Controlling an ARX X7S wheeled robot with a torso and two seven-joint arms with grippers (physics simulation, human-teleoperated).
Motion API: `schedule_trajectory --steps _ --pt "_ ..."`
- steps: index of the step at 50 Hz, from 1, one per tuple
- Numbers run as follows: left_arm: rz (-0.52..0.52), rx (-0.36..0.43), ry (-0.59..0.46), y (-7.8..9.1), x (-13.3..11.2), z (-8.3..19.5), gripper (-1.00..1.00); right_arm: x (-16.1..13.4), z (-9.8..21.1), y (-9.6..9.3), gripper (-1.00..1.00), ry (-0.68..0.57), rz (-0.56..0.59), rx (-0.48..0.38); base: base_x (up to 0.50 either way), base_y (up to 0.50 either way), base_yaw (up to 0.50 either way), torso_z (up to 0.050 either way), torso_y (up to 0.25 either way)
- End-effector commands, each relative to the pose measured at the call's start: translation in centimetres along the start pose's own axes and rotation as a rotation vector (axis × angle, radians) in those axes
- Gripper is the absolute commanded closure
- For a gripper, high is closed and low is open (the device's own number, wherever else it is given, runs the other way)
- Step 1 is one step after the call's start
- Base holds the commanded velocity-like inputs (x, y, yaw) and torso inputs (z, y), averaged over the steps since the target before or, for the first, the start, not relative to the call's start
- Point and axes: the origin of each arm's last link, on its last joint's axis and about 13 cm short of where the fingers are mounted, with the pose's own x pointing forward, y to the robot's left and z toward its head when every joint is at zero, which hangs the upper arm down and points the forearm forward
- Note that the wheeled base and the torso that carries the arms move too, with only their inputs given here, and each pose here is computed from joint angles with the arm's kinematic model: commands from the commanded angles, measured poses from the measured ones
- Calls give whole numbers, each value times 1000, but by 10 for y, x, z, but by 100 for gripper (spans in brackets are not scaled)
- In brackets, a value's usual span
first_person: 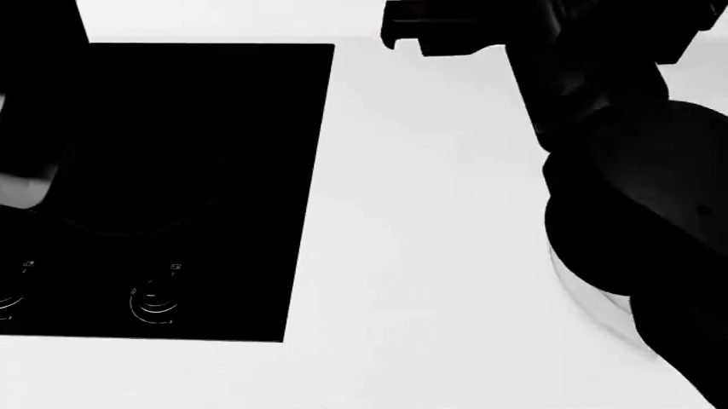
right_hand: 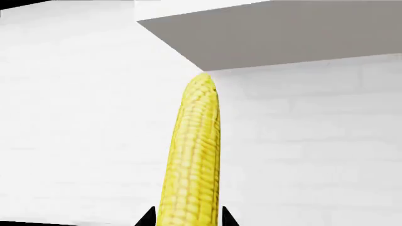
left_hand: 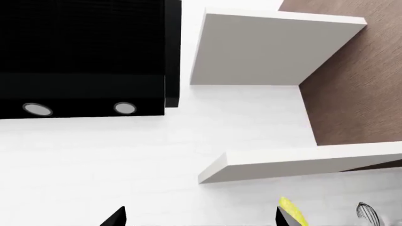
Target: Pick the corn from the oven and place it on the plate on the counter.
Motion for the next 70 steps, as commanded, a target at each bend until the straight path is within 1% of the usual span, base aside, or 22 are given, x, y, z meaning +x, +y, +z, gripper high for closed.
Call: schedule_trajectory --steps 1,4,5,6,8,10,14,25,30,37,42,50,62,64,66,70 --pt "5 -11 5 0 -3 -3 -100 11 -27 -15 100 218 7 16 0 0 0 0 0" --pt "7 -12 6 0 -3 -3 -100 12 -27 -21 100 262 -12 13 0 0 0 0 0" --pt "7 -12 6 0 -3 -3 -100 12 -27 -22 100 275 -21 24 0 0 0 0 0" --pt "9 -12 5 1 -3 -2 -100 12 -27 -24 100 279 -28 16 0 0 0 0 0" --pt "9 -12 4 1 -3 -2 -100 12 -27 -27 100 291 -52 30 0 0 0 0 0" --pt "7 -13 4 1 -3 -2 -100 14 -29 -33 100 332 -106 59 0 0 0 0 0" --pt "7 -15 1 1 -3 -2 -100 14 -34 -46 100 366 -171 58 0 0 0 0 0" --pt "6 -17 -2 1 -2 -3 -100 12 -41 -60 100 411 -217 28 0 0 0 0 0" --pt "11 -20 1 2 -4 -5 -100 9 -47 -66 100 427 -242 10 0 0 0 0 0" --pt "18 -23 3 2 -5 -6 -100 -2 -58 -76 100 466 -272 -45 0 0 0 0 1" --pt "17 -25 5 2 -5 -7 -100 -13 -65 -81 100 492 -275 -68 0 0 0 0 0" --pt "18 -26 9 1 -6 -8 -100 -21 -72 -88 100 516 -290 -89 0 0 0 0 0" --pt "13 -19 11 1 -5 -8 -100 -39 -85 -111 100 574 -363 -133 0 0 0 0 0" --pt "13 -19 11 2 -4 -9 -100 -42 -87 -112 100 590 -357 -147 0 0 0 0 0" --pt "12 -20 12 1 -4 -9 -100 -43 -88 -115 100 609 -354 -181 0 0 0 0 0" --pt "15 -17 15 2 -5 -10 -100 -48 -89 -126 100 646 -375 -231 0 0 0 0 0"
